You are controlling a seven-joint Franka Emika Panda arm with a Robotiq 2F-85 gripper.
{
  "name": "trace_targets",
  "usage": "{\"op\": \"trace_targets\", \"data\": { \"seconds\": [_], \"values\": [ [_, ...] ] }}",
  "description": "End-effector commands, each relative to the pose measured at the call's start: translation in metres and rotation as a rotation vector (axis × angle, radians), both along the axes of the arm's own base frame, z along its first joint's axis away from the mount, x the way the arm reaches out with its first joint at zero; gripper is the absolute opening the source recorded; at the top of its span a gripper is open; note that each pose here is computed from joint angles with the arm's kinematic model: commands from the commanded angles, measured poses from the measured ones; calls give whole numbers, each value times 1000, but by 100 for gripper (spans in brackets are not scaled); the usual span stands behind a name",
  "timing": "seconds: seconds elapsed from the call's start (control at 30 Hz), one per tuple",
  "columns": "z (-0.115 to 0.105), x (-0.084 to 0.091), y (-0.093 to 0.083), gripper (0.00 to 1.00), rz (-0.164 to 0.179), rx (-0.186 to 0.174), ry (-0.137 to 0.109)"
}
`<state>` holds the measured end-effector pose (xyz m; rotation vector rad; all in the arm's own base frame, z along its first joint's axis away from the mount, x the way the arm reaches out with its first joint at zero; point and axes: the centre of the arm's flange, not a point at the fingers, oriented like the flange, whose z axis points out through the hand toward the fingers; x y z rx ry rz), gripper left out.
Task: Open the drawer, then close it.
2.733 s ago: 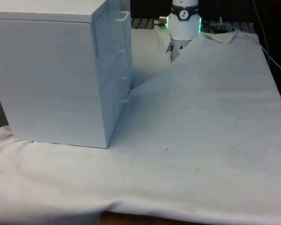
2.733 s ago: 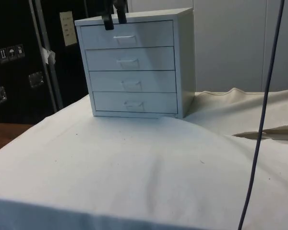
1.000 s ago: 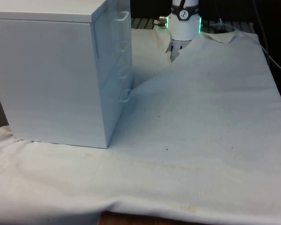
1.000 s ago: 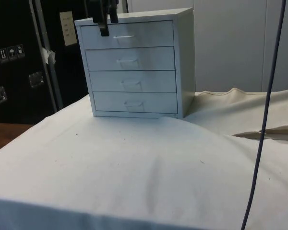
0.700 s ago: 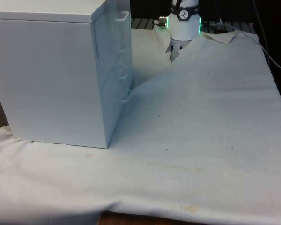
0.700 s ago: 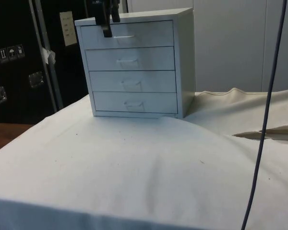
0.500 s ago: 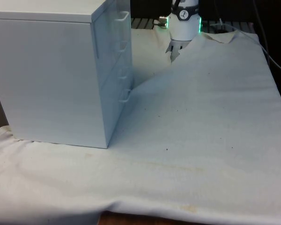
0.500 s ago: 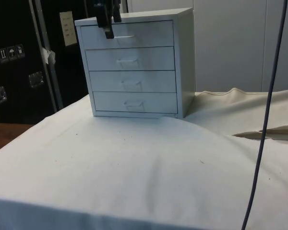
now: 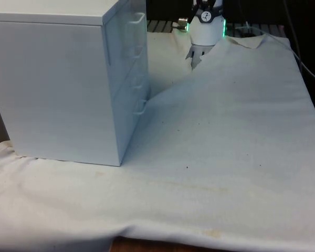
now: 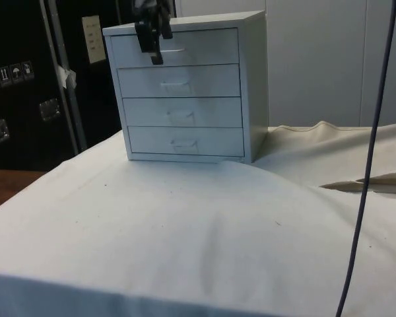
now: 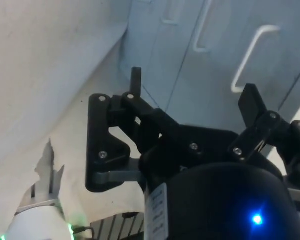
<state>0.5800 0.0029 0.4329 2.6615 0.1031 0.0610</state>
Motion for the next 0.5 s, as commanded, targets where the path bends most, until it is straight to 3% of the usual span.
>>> {"op": "trace_targets", "data": {
  "seconds": [0.0,0.03,0.27,0.3,0.33,0.47],
  "values": [
    [-3,0,0,100,-4,-4,0],
    [-6,2,-1,100,-9,-16,-10],
    [-23,8,-6,100,-45,-53,-16],
    [-22,6,-4,100,-43,-42,-5],
    [-23,8,-6,100,-45,-53,-16],
    [-30,11,-11,100,-62,-79,-17]
  ]
}}
